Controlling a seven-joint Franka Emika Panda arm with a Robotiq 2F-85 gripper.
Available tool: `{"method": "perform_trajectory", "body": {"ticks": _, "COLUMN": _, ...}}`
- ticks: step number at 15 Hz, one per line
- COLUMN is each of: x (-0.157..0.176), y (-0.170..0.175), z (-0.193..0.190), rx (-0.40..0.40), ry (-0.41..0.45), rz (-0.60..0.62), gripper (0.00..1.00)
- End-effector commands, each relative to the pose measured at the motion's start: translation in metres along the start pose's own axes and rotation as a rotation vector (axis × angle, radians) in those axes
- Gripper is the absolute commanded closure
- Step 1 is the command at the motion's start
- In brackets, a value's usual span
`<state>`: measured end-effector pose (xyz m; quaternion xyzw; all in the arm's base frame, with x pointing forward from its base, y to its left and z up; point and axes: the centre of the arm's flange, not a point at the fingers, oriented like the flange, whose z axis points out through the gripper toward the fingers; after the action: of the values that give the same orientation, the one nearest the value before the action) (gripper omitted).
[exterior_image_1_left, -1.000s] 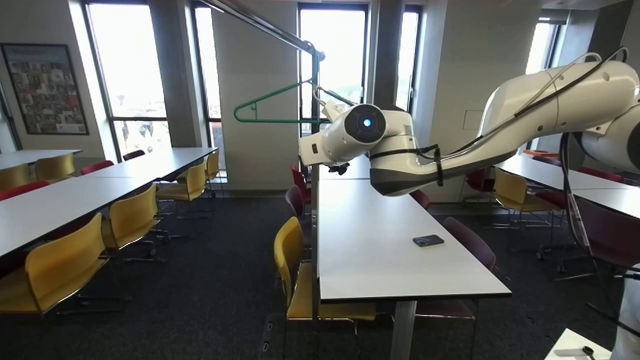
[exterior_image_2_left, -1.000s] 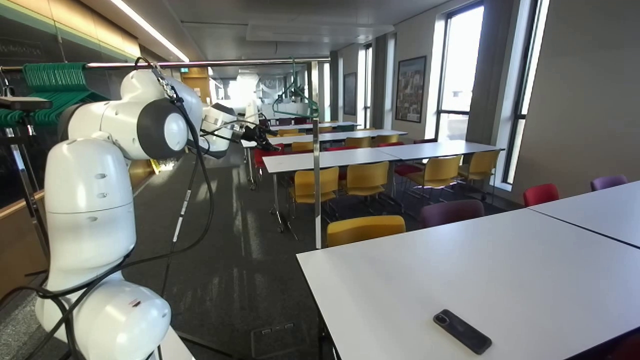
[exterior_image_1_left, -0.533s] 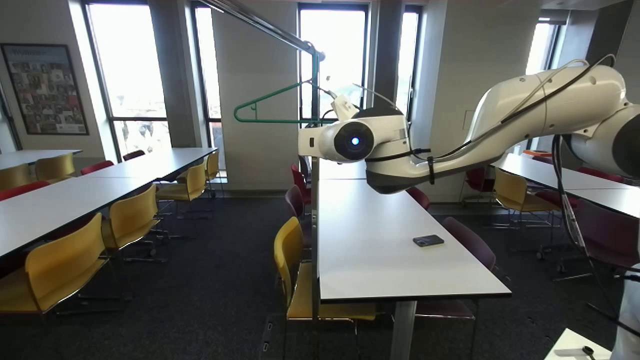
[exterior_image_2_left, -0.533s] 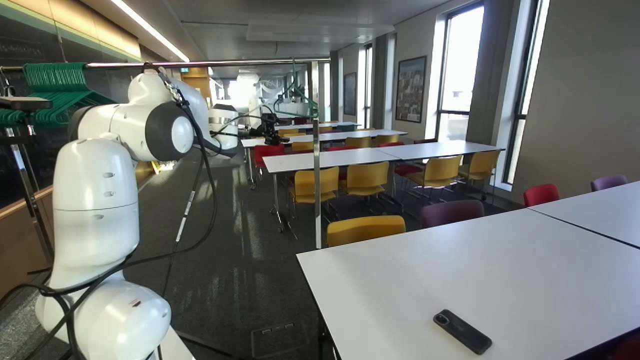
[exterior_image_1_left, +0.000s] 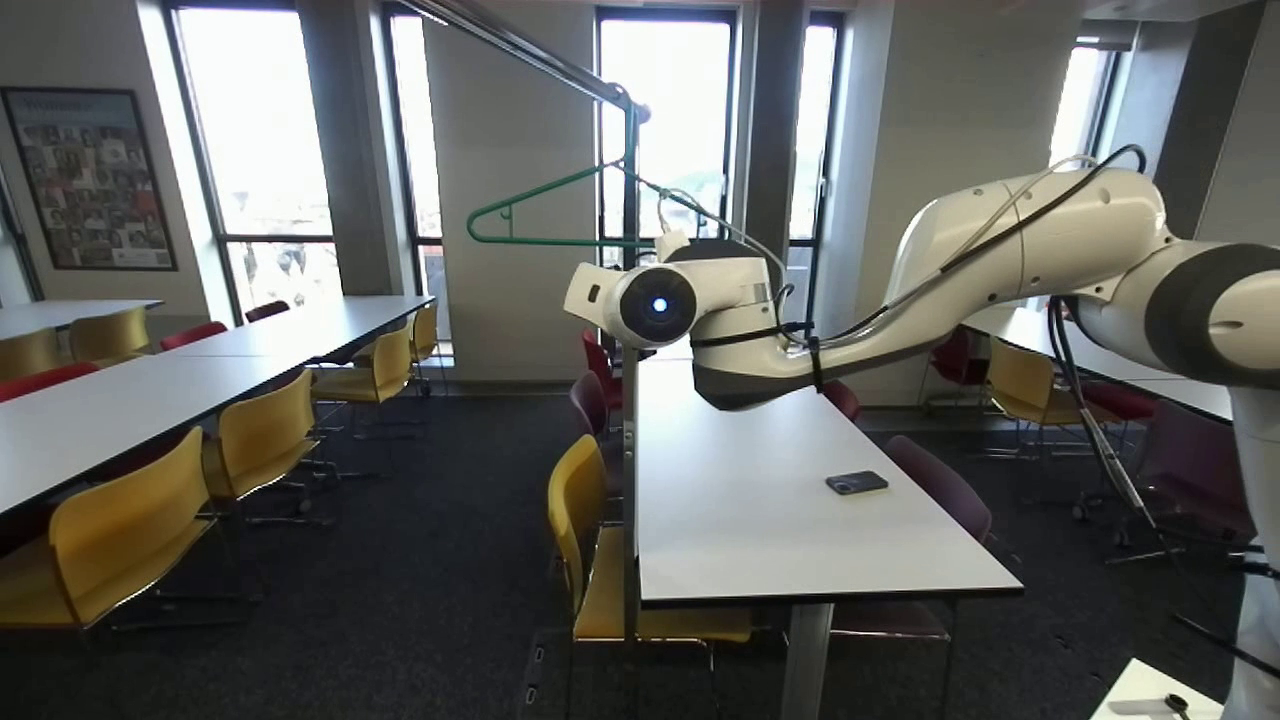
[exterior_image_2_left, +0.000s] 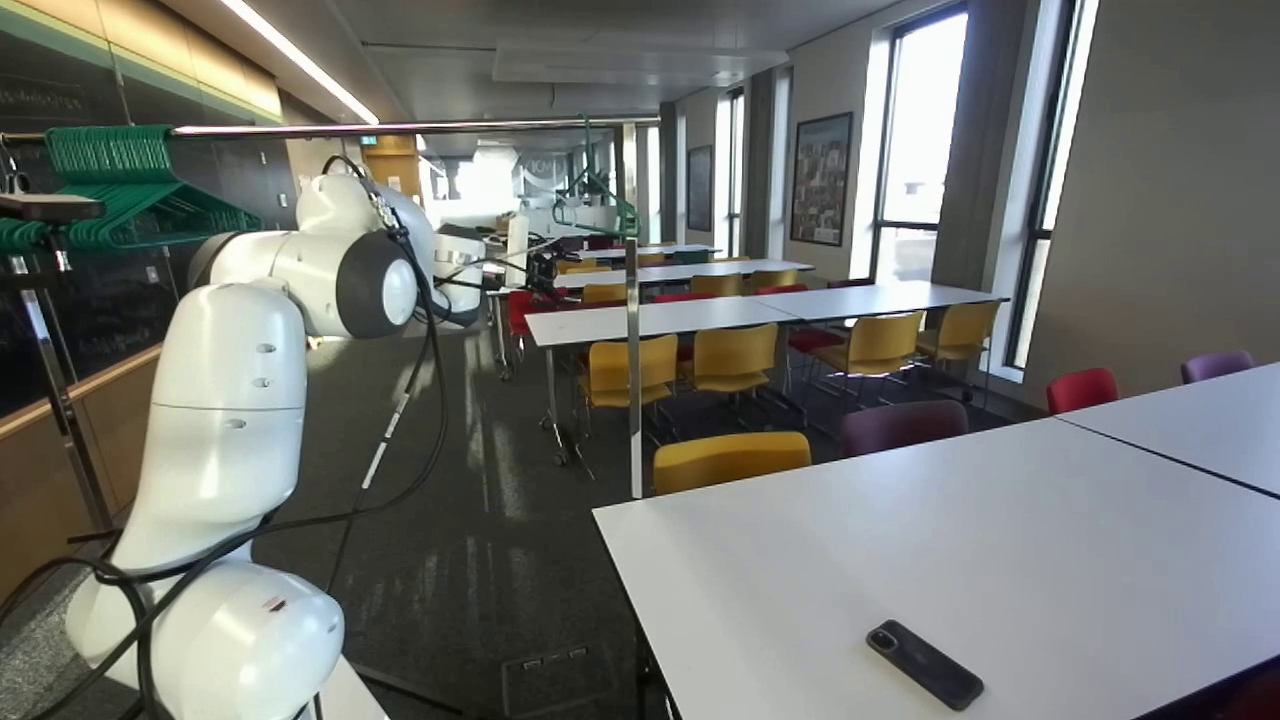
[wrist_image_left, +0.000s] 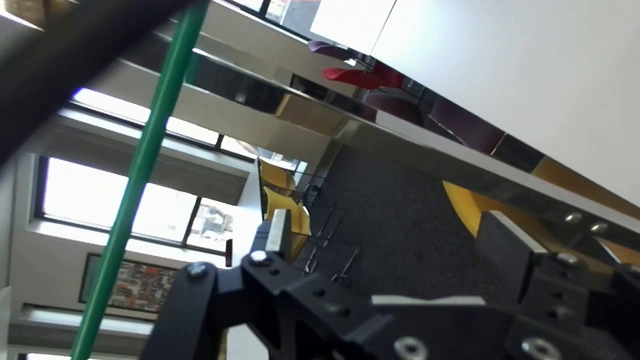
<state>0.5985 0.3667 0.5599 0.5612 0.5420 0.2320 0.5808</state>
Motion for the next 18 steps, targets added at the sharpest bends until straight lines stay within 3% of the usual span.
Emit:
{"method": "perform_trajectory", "body": {"ticks": 1, "x": 0.015, "y": 0.032, "z": -0.007, "rx": -0.137, "ry": -0.030, "rz": 0.073, "gripper": 0.00}}
{"method": "perform_trajectory", "body": {"ticks": 5, "x": 0.015, "y": 0.059, "z": -0.008, "rx": -0.278, "ry": -0.068, "rz": 0.099, "gripper": 0.00}}
{"method": "perform_trajectory", "body": {"ticks": 11, "x": 0.000, "y": 0.078, "z": 0.015, "rx": -0.299, "ry": -0.131, "rz": 0.129, "gripper": 0.01}}
{"method": "perform_trajectory", "body": {"ticks": 13, "x": -0.006, "y": 0.081, "z": 0.022, "rx": -0.294, "ry": -0.149, "rz": 0.144, "gripper": 0.24}}
{"method": "perform_trajectory", "body": {"ticks": 18, "x": -0.019, "y": 0.081, "z": 0.022, "rx": -0.249, "ry": -0.160, "rz": 0.150, "gripper": 0.63}}
